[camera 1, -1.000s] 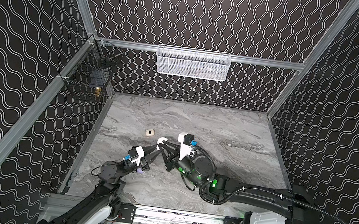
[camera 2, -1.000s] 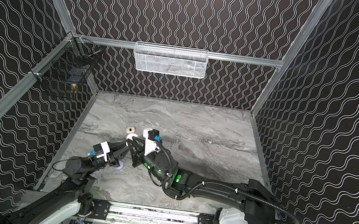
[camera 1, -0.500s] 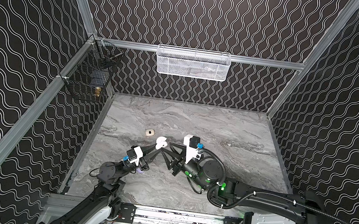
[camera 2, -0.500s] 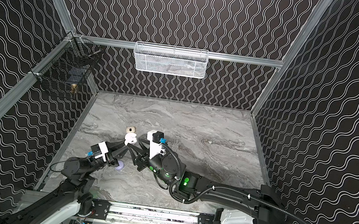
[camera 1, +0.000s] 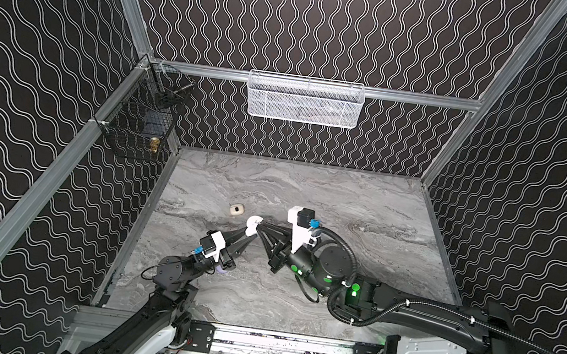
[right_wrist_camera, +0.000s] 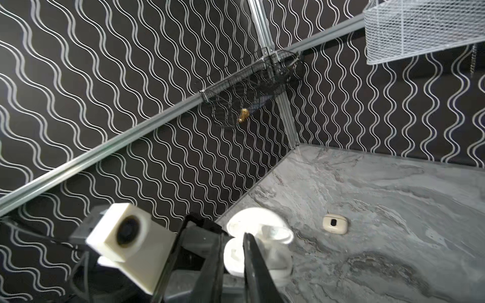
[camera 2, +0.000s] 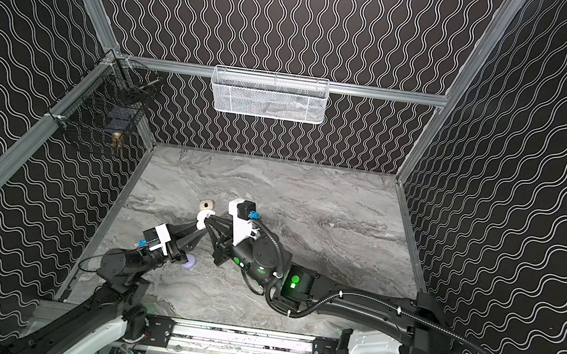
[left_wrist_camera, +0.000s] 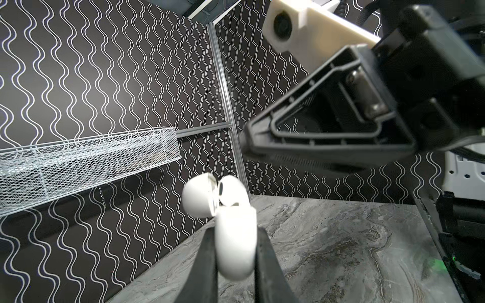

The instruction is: Insert the wireless bluetooth earbuds into the charging case

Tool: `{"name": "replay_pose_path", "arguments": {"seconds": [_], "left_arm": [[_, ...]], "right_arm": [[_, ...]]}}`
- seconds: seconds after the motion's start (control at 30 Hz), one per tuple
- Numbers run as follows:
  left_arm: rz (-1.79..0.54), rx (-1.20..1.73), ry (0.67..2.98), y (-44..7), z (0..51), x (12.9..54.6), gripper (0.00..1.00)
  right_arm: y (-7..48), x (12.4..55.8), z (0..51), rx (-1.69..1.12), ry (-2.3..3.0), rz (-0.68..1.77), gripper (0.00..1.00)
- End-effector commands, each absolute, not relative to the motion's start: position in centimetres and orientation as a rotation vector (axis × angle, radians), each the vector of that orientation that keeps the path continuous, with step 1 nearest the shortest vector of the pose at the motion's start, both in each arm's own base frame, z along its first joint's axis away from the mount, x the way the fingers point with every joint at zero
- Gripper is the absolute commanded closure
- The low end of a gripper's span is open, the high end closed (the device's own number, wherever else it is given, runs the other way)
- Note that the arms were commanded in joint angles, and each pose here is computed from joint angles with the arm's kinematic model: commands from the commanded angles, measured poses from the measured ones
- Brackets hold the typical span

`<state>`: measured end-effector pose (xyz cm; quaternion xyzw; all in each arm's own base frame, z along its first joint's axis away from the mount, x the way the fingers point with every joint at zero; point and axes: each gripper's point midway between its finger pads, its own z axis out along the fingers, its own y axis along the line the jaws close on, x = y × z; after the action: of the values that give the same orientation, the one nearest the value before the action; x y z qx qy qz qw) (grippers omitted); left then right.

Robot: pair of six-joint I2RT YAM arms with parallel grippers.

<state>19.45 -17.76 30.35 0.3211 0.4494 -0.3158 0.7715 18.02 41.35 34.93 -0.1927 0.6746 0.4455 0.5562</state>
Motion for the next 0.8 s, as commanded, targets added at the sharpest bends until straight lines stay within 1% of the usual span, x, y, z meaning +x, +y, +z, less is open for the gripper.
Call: {"name": "replay_pose_path", "arguments": {"seconds": [0.0, 0.23, 0.33, 0.43, 0.5, 0.53, 0.6, 0.67, 0.73, 0.77], "left_arm": [[-0.675, 0.691, 0.947, -17.6, 31.0, 19.3, 1.00], [-0.672, 0.692, 0.948, -17.6, 30.9, 19.3, 1.00], [-0.674, 0.695, 0.944, -17.6, 31.0, 19.3, 1.00], [-0.672, 0.693, 0.949, -17.6, 30.9, 19.4, 1.00], [-0.675, 0.700, 0.951, -17.7, 30.8, 19.4, 1.00], [-0.673, 0.700, 0.948, -17.7, 30.9, 19.4, 1.00], [-0.676, 0.698, 0.948, -17.7, 30.8, 19.4, 1.00], [-0.675, 0.704, 0.952, -17.8, 30.7, 19.4, 1.00], [-0.685, 0.720, 0.952, -18.0, 30.7, 19.3, 1.00], [-0.689, 0.730, 0.949, -18.1, 30.7, 19.1, 1.00]], "right_arm": [[41.7, 18.7, 34.8, -0.423, 1.620, 1.027, 0.87], [43.5, 17.2, 34.7, -0.509, 1.610, 1.125, 0.89], [43.3, 17.2, 34.7, -0.502, 1.611, 1.124, 0.88], [42.7, 17.1, 34.9, -0.496, 1.594, 1.128, 0.85], [42.1, 16.7, 36.1, -0.500, 1.553, 1.150, 0.79], [41.7, 16.5, 35.2, -0.513, 1.560, 1.141, 0.76], [40.9, 16.3, 35.8, -0.503, 1.539, 1.146, 0.74], [40.2, 16.4, 36.2, -0.496, 1.538, 1.128, 0.75], [39.6, 16.8, 36.3, -0.472, 1.556, 1.092, 0.80], [39.2, 17.4, 36.2, -0.447, 1.567, 1.062, 0.85]]}}
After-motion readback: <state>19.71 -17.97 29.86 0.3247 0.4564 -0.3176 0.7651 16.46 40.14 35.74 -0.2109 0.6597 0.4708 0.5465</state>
